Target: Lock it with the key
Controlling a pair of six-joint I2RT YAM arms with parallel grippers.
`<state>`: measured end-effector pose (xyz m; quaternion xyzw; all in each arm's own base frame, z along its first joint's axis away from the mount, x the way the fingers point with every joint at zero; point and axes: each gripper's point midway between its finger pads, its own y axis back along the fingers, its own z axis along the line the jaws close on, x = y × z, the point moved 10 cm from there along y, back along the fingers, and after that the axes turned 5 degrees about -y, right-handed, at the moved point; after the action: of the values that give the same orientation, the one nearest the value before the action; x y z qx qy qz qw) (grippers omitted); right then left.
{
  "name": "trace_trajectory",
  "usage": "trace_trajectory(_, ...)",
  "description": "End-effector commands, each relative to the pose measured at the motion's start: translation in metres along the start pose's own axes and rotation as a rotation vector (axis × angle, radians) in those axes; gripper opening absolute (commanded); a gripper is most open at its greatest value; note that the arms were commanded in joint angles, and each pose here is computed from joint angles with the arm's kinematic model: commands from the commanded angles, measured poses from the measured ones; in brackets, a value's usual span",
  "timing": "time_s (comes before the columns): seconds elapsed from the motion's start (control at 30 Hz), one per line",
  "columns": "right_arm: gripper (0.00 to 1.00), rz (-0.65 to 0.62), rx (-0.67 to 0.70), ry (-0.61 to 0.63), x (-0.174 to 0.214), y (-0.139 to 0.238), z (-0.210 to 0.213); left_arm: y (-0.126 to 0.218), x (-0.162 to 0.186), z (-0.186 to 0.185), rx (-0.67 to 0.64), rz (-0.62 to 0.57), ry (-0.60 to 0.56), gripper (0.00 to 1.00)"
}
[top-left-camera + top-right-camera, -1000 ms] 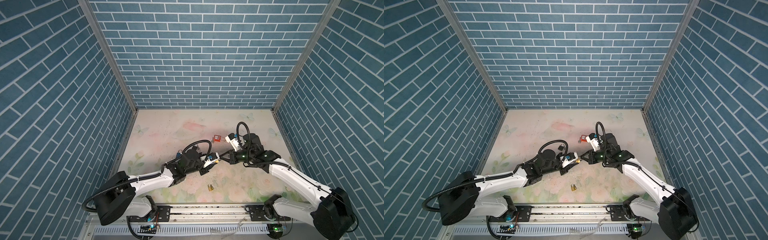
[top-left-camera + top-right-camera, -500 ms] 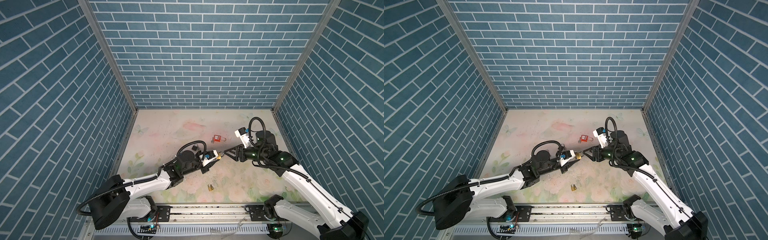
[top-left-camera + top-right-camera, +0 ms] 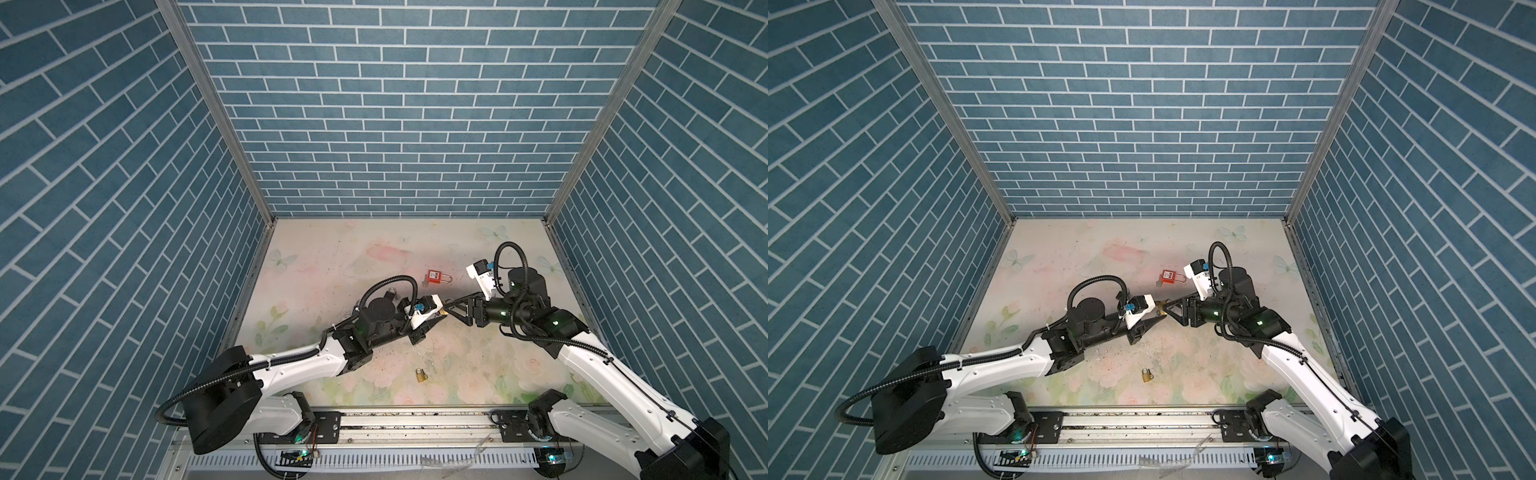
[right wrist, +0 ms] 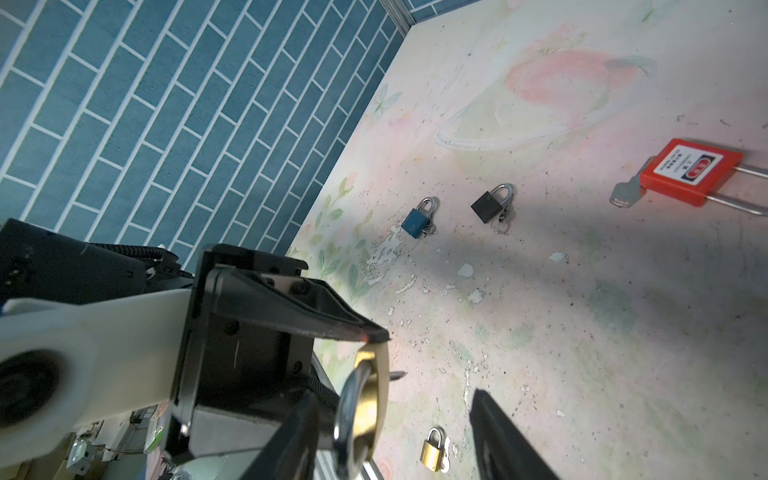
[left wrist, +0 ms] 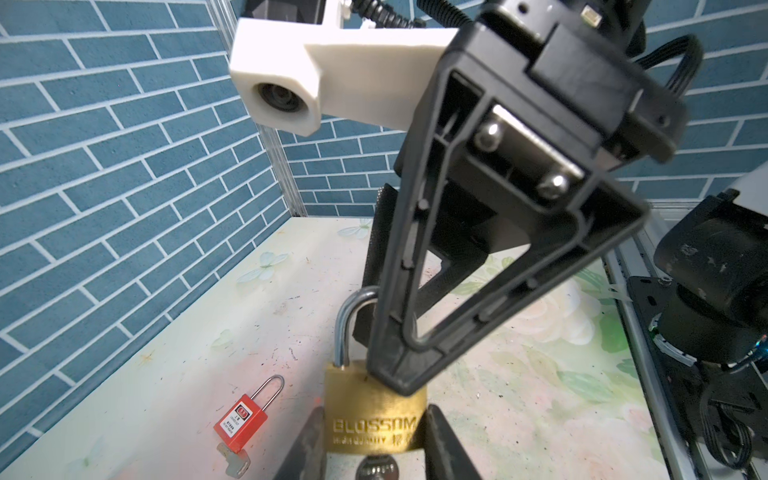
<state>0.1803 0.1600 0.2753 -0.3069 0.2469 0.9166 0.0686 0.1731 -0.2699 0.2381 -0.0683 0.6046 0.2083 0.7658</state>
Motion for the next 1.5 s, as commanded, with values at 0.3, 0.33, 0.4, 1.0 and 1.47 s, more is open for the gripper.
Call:
trace_trajectory(0.3, 0.27, 0.015, -0.056, -0.02, 0.0, -0.014, 0.0, -0.007, -0.018, 0.006, -0.039, -0.053, 0.002, 0.0)
trace_trajectory(0.33, 0.26, 0.016, -0.056, -0.022, 0.001, -0.014, 0.0, -0.007, -0.018, 0.006, -0.04, -0.053, 0.003, 0.0)
trace_trajectory(0.4, 0.2, 0.02, -0.06, -0.026, 0.001, -0.015, 0.0, -0.008, -0.019, 0.006, -0.039, -0.056, 0.007, 0.0)
trace_trajectory(1.0, 0.0, -0.175, -0.062, 0.072, -0.015, 0.01, 0.014, 0.029, -0.006, 0.009, -0.078, 0.024, 0.166, 0.48)
trace_trajectory(1.47, 0.0, -0.184, -0.234, 0.124, -0.017, 0.019, 0.017, 0.048, -0.016, 0.037, 0.271, -0.186, 0.716, 0.54)
